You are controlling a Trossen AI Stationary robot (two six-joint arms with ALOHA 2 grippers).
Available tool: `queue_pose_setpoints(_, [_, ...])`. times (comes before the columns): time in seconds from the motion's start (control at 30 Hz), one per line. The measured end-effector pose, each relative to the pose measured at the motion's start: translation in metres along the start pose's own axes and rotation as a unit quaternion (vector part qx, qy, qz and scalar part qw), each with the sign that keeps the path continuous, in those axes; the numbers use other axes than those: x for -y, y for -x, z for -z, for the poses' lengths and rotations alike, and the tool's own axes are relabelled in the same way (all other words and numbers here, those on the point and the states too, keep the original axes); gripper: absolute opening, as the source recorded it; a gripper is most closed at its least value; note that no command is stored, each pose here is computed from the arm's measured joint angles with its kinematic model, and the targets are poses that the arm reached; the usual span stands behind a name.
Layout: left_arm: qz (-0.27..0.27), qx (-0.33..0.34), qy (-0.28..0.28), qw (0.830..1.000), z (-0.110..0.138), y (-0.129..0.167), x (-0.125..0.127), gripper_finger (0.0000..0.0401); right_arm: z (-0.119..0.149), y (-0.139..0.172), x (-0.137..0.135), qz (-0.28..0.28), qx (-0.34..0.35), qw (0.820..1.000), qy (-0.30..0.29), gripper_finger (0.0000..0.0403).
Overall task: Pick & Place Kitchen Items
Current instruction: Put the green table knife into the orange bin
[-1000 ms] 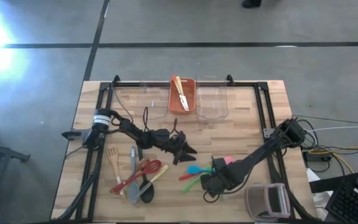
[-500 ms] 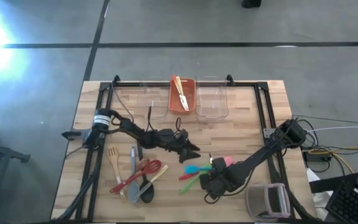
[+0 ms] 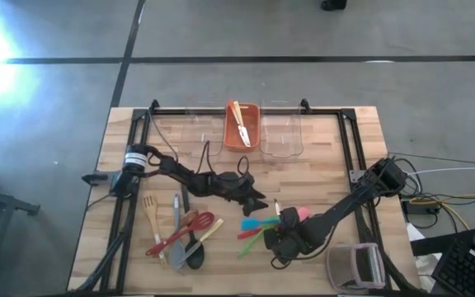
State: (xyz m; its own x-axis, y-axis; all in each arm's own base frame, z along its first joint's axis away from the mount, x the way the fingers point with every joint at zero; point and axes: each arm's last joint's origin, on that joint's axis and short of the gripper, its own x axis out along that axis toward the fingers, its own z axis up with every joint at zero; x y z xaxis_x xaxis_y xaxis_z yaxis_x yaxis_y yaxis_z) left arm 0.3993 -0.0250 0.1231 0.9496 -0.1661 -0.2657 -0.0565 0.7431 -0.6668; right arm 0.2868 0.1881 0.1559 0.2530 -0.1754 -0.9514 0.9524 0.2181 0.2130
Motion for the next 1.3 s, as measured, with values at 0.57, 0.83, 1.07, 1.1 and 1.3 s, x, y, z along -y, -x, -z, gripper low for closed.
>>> queue_pose_setpoints(0.57, [0.045,0.008,0.049,0.998,0.003,-0.045,-0.003,0.0273,0.0,0.001,-0.003,-0.024,0.025,0.999,0.013,0.002])
queue_pose_setpoints(0.83, [0.048,0.009,0.062,0.997,0.003,-0.052,-0.001,0.0272,0.0,0.001,-0.004,-0.029,0.03,0.999,0.012,0.0019])
queue_pose_setpoints(1.07, [0.05,0.007,0.055,0.997,0.004,-0.052,0.0,0.0211,-0.001,0.002,-0.004,-0.033,0.03,0.999,0.012,0.0003])
queue_pose_setpoints(1.1, [0.049,0.007,0.052,0.997,0.005,-0.052,0.0,0.0193,0.0,0.001,-0.004,-0.032,0.03,0.999,0.012,0.0001])
queue_pose_setpoints(1.3, [0.055,0.0,0.033,0.998,0.006,-0.052,0.001,0.0057,0.001,0.002,-0.004,-0.035,0.027,0.999,0.012,0.0003])
